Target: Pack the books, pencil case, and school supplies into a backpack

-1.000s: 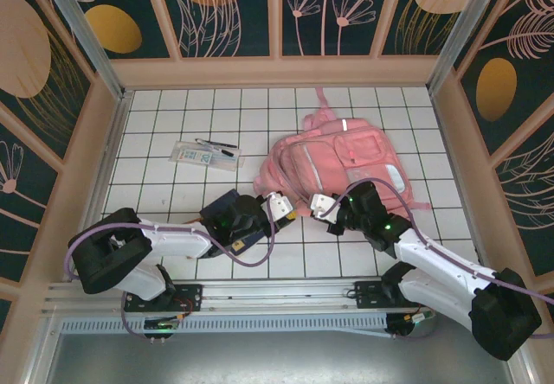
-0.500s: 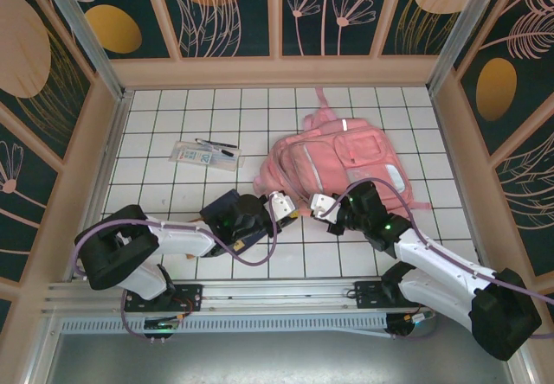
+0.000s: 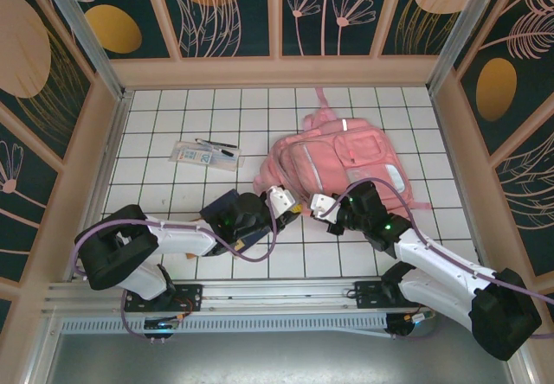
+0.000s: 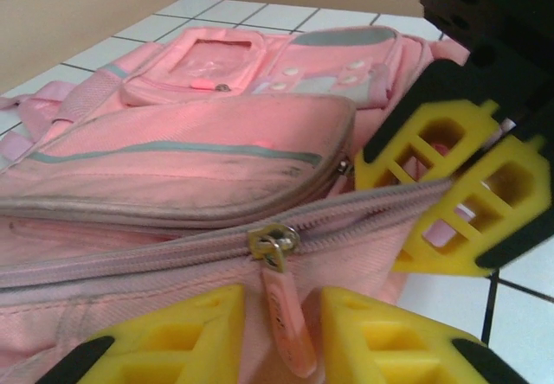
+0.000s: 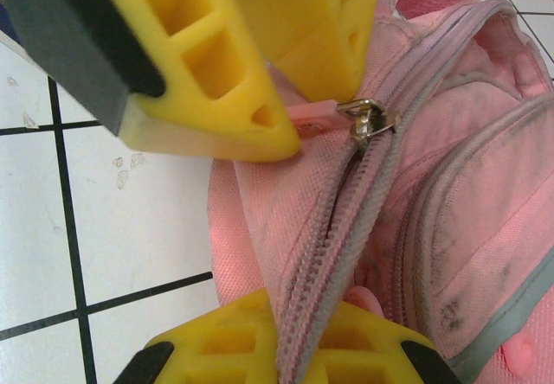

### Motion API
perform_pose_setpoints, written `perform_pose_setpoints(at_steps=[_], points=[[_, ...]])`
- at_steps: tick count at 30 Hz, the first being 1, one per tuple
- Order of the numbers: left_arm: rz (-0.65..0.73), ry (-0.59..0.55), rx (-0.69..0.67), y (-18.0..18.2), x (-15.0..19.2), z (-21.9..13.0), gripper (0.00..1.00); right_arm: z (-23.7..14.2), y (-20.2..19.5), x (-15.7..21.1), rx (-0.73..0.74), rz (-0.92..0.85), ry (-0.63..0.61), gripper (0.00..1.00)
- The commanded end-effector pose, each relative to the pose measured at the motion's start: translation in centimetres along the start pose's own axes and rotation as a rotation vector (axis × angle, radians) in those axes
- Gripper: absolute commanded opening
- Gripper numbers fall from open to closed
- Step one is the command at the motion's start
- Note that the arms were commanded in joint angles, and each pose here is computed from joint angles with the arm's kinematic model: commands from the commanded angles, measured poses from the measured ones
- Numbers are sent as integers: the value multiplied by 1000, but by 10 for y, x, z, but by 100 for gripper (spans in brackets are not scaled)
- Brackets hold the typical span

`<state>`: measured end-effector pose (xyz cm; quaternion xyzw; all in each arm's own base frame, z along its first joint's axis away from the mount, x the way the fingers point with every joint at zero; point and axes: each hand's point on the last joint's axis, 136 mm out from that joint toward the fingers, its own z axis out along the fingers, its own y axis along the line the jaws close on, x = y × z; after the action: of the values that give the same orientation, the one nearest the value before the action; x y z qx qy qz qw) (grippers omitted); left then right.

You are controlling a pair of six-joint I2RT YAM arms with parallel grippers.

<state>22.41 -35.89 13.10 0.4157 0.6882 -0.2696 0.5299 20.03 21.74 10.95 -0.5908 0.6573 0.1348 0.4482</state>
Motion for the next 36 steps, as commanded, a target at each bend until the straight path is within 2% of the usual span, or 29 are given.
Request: perform_pose_setpoints(at_steps=[1, 5, 7, 11, 15, 19, 21, 24, 27, 29, 32, 35, 36], points=[[-64, -46, -67, 12, -10, 2, 26, -6, -7, -27, 32, -54, -104, 0], [-74, -17, -85, 15, 3, 7, 22, -5, -5, -28, 24, -52, -112, 0], [-74, -12, -83, 14, 6, 9, 17, -4, -5, -28, 22, -53, -112, 0], [-55, -35, -70, 12, -1, 4, 0, -4, -5, -25, 27, -66, -97, 0], [42, -25, -48, 14, -7, -8, 0, -3, -1, -15, 27, -129, -48, 0], [0, 15, -31, 41, -12, -25, 0, -5, -6, -2, 69, -199, 16, 0], [84, 28, -55, 52, -14, -37, 0, -6, -8, 4, 83, -218, 49, 0], [173, 96, -88, 69, -2, -45, 0, -7, -6, 17, 68, -250, 118, 0], [125, 195, -92, 96, 22, -46, 0, -7, -6, 24, 62, -288, 176, 0], [141, 240, -83, 102, 32, -42, 0, -8, -7, 25, 71, -299, 181, 0], [177, 223, 28, 87, 27, -33, 0, -8, -3, 24, 64, -288, 163, 0], [253, 172, 341, 39, 20, -34, 0, -8, -1, 21, 53, -284, 153, 0], [238, 168, 391, 32, 18, -34, 0, -8, -1, 19, 52, -283, 146, 0]])
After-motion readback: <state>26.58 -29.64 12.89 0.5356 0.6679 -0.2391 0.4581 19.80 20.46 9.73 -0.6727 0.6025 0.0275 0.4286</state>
